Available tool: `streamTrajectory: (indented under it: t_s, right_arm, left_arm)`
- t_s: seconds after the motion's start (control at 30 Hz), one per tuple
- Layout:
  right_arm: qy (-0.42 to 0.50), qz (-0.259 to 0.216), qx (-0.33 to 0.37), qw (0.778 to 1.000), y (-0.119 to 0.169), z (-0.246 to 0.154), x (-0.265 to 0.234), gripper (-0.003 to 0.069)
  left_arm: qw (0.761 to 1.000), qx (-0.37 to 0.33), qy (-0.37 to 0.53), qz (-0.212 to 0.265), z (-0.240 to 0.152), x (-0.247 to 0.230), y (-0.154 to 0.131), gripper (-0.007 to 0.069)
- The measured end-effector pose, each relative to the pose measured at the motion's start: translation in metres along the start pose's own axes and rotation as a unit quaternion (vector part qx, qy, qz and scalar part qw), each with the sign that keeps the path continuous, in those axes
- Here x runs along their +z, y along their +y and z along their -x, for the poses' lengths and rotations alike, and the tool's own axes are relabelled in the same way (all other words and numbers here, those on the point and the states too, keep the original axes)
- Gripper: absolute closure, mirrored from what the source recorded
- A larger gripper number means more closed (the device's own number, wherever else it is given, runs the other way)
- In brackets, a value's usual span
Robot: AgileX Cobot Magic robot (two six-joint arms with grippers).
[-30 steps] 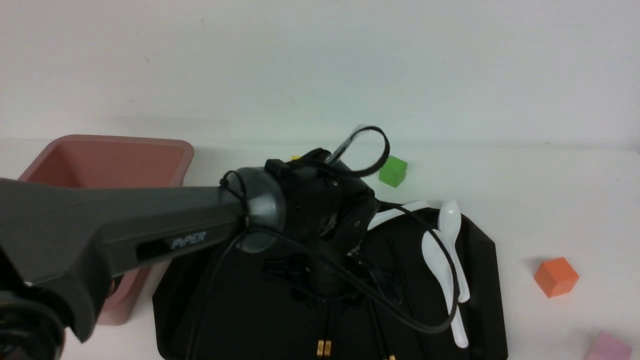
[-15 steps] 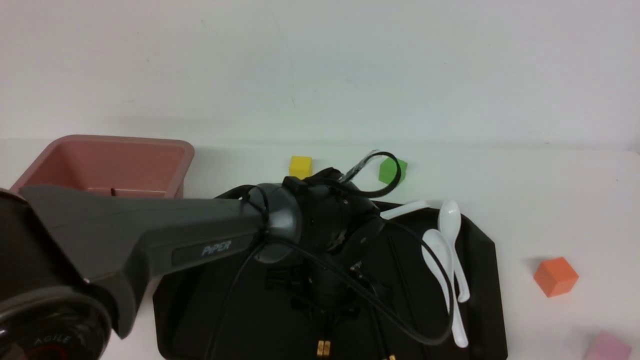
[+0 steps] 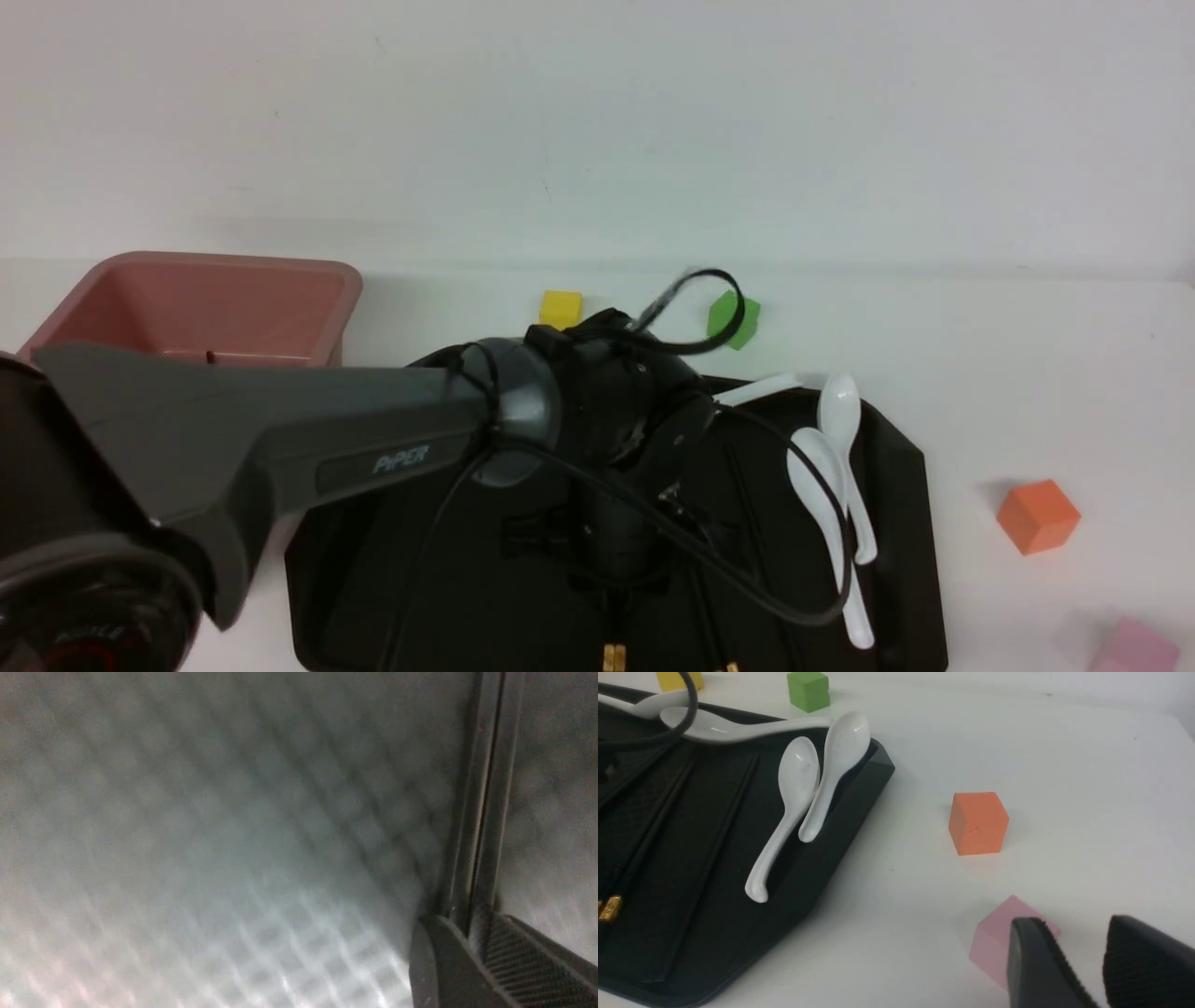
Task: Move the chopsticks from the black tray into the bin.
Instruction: Use the left arm to grab a pair of chopsticks, then use the left arm to put the chopsticks into the lunch box
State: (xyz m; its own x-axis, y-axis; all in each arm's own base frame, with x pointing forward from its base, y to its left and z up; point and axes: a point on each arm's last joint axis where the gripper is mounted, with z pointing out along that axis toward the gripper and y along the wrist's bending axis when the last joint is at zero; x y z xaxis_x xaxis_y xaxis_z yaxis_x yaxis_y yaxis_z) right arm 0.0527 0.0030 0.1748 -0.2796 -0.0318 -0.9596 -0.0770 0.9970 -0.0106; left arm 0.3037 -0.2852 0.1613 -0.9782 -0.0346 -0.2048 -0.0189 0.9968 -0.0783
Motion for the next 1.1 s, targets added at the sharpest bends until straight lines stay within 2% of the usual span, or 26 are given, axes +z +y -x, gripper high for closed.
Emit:
streamTrajectory:
  t_s: [0.13, 0.23, 0.33, 0.47, 0.53, 0.6, 0.67, 0.7, 0.73, 0.87, 1.1]
  right_arm:
    - [0.0, 0.0, 0.0, 1.0, 0.0, 0.0, 0.0, 0.0417]
    - [0.0, 0.0, 0.0, 1.0, 0.0, 0.0, 0.0, 0.0417]
    - [0.0, 0.0, 0.0, 1.0, 0.0, 0.0, 0.0, 0.0417]
    - [0.0, 0.0, 0.0, 1.0, 0.0, 0.0, 0.0, 0.0417]
    - [0.0, 0.0, 0.0, 1.0, 0.0, 0.0, 0.0, 0.0417]
    - [0.0, 0.0, 0.0, 1.0, 0.0, 0.0, 0.0, 0.0417]
    - [0.0, 0.0, 0.0, 1.0, 0.0, 0.0, 0.0, 0.0417]
    - [0.0, 0.0, 0.0, 1.0, 0.0, 0.0, 0.0, 0.0417]
    - [0.0, 0.0, 0.0, 1.0, 0.0, 0.0, 0.0, 0.0417]
    - [0.0, 0.0, 0.0, 1.0, 0.0, 0.0, 0.0, 0.0417]
    - [0.0, 0.0, 0.0, 1.0, 0.0, 0.0, 0.0, 0.0417]
  left_arm:
    - [1.0, -0.007, -0.004, -0.022, -0.001, -0.033, 0.002, 0.0519]
    - [0.999, 0.003, -0.035, -0.041, -0.002, -0.09, 0.013, 0.0519]
    - [0.997, 0.014, -0.064, -0.039, -0.004, -0.134, 0.032, 0.0519]
    - [0.994, -0.015, -0.11, -0.014, -0.001, -0.195, 0.085, 0.0519]
    - [0.992, -0.035, -0.124, -0.002, 0.003, -0.208, 0.104, 0.0519]
    - [0.984, -0.092, -0.15, 0.016, 0.012, -0.228, 0.146, 0.0519]
    - [0.977, -0.133, -0.161, 0.032, 0.019, -0.236, 0.177, 0.0519]
    - [0.977, -0.138, -0.162, 0.034, 0.02, -0.236, 0.18, 0.0519]
    - [0.972, -0.164, -0.163, 0.048, 0.026, -0.238, 0.201, 0.0519]
    - [0.96, -0.218, -0.162, 0.075, 0.039, -0.232, 0.241, 0.0519]
    - [0.953, -0.261, -0.118, 0.097, 0.069, -0.184, 0.271, 0.0519]
